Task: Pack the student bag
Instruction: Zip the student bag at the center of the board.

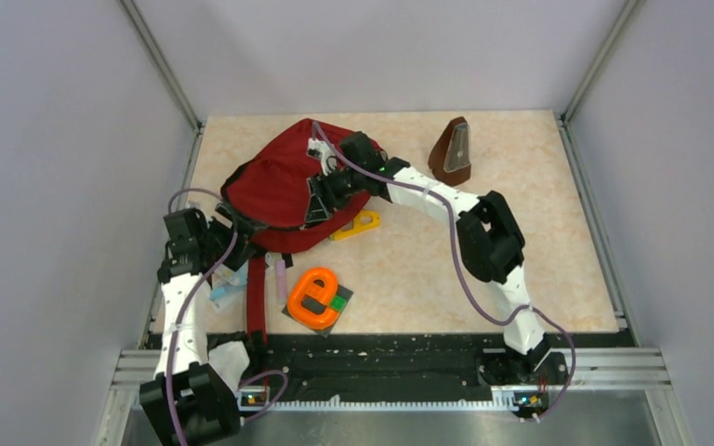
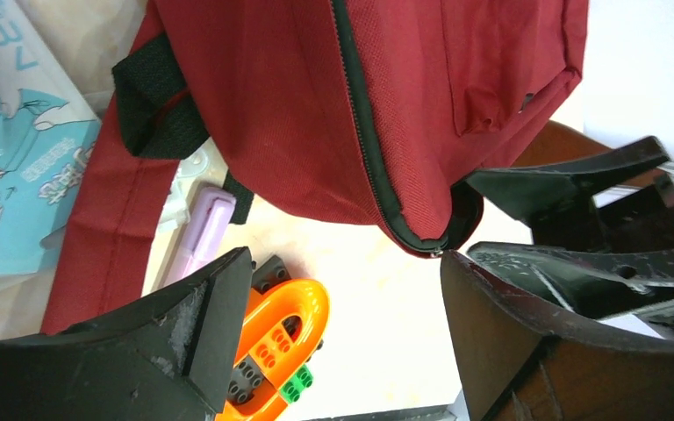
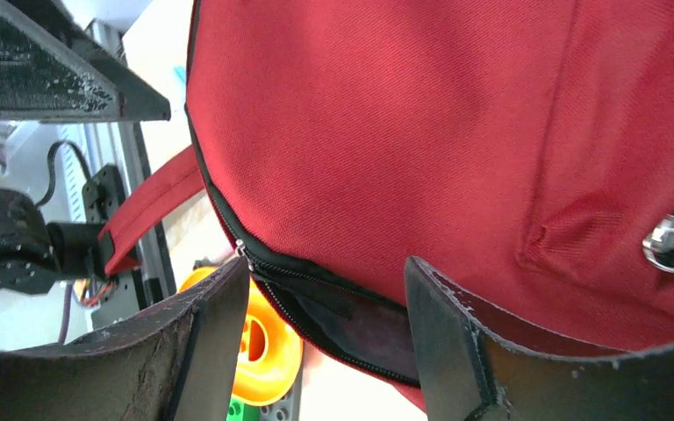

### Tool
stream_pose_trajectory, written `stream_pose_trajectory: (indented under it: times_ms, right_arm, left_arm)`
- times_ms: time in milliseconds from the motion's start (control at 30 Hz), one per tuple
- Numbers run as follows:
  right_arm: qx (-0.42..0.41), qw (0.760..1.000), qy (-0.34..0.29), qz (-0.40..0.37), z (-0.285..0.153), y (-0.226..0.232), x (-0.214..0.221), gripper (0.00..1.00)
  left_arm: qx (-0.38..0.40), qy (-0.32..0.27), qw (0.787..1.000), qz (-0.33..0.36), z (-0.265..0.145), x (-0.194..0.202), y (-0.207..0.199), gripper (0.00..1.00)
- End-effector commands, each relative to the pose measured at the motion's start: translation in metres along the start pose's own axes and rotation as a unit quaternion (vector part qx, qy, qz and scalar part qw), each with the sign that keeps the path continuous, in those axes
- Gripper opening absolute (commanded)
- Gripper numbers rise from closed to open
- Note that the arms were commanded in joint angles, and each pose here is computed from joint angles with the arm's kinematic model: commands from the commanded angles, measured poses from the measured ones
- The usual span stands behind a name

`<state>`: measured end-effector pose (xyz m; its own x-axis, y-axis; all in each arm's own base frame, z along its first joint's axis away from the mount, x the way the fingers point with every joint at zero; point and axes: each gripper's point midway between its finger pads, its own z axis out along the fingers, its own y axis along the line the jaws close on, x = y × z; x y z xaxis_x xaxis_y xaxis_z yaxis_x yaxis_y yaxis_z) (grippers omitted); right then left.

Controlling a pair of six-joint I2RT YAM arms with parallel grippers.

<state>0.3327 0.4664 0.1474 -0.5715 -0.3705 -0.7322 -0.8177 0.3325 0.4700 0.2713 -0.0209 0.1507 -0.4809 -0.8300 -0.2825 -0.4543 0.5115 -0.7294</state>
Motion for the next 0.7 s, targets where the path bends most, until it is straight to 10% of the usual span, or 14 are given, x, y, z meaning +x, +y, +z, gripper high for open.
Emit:
stream_pose_trajectory:
  times_ms: [0,267,667]
  right_arm:
    - [-0.079,0.996,0.008,-0.036,0.002,0.029,-0.008,0.65]
    - [-0.115,0.992,0.039,-0.036,0.005,0.051,0.019,0.62]
    - [-0.088,0.995,0.037,-0.028,0.011,0.043,0.019,0.15]
  left_arm:
    - [0.063,-0.012,0.998,0.001,0.002,-0.005,-0.021,0.83]
    - [0.052,-0.011,0.999,0.013,0.012,-0.012,-0.017,0.74]
    - [0.033,0.006,0.999,0.022,0.024,-0.013,-0.007,0.55]
